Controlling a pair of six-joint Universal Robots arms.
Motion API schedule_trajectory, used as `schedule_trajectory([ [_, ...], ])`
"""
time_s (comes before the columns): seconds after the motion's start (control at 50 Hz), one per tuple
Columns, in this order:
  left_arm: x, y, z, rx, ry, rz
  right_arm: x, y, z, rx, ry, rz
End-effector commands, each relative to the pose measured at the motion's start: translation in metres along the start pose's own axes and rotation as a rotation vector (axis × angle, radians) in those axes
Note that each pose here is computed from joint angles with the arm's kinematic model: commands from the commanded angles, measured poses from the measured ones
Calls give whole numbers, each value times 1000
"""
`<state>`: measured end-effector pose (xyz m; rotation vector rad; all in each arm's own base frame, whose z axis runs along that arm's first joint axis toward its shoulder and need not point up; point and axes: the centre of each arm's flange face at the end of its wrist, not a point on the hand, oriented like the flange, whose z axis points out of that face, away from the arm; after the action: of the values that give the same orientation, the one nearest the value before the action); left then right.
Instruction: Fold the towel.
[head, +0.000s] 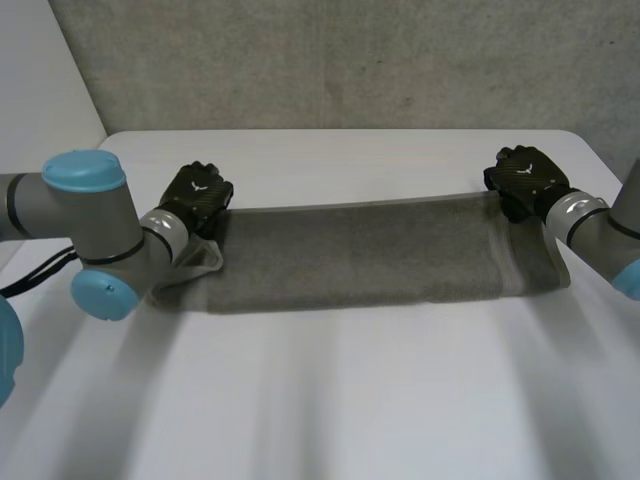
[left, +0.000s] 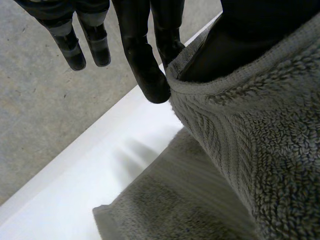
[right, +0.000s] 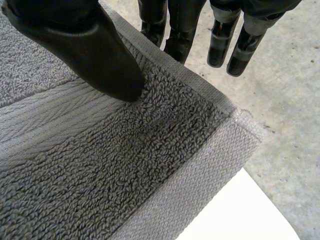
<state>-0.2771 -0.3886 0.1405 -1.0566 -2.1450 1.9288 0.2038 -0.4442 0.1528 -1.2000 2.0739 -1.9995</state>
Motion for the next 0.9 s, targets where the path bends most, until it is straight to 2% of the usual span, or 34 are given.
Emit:
schedule_trajectory([
  [0.02,-3,8,12,24,-43,57,-3,6,10,20,5,-12],
  [0.32,0,17,23,38,-45,78,-16,22,30,45,4,-27],
  [0.5,-2,18,27,64,-89,169,-17,27,38,31,48,-36],
  [0.56,-6,10,27,90,-115,186,-7,16,37,45,96,-48],
  [0.64,-23,-25,21,187,-181,201,6,-8,31,99,135,-55],
  [0.74,-37,-58,10,305,-249,222,26,-52,9,186,178,-1],
  [0.84,-57,-89,1,463,-339,266,29,-71,-8,202,180,6],
  [0.9,-58,-94,3,519,-327,289,28,-75,-19,188,170,13],
])
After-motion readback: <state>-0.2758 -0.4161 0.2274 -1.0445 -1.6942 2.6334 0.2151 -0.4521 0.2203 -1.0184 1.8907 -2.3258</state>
